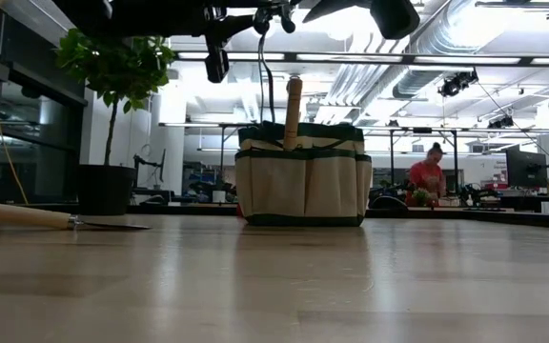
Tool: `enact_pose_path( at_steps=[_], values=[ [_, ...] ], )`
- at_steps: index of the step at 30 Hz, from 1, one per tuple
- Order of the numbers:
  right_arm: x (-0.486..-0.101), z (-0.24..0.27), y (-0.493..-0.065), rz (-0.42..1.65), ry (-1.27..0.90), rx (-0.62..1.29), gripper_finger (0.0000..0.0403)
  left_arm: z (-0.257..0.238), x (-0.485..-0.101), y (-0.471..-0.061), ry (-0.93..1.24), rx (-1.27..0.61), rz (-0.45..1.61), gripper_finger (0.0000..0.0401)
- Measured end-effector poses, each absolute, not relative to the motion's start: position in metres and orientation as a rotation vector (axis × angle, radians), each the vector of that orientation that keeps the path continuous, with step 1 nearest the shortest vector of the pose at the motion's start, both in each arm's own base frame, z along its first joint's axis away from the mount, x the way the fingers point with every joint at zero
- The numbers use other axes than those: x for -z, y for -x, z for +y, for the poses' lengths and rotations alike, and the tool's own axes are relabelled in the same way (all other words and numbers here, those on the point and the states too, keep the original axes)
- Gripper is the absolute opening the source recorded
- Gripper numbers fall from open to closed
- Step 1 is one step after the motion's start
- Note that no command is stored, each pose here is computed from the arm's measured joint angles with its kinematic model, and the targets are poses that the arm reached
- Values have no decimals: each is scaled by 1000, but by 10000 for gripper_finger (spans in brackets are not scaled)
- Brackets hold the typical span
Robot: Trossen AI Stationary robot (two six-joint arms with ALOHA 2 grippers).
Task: Pick & Place Garden tools in Gardening bag
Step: Put the top black shear scissor into the gardening bag
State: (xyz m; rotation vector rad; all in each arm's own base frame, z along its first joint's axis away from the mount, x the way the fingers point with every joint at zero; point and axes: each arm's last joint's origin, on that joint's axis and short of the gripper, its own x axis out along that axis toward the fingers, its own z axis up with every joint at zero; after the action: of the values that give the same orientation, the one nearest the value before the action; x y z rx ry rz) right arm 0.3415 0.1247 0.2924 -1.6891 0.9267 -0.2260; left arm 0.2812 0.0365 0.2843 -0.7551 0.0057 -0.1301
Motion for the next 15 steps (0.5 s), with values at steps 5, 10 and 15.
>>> enact_pose_path(
  at_steps=[5, 10, 15],
  values=[
    [-293, 124, -342, 923, 1685, 227, 108, 37, -284, -281, 755, 130, 5, 39],
    [-299, 126, -347, 854, 1623, 283, 121, 37, -284, -281, 755, 130, 5, 39],
    [-301, 128, -349, 808, 1597, 252, 176, 36, -284, -281, 755, 129, 8, 39]
  ],
)
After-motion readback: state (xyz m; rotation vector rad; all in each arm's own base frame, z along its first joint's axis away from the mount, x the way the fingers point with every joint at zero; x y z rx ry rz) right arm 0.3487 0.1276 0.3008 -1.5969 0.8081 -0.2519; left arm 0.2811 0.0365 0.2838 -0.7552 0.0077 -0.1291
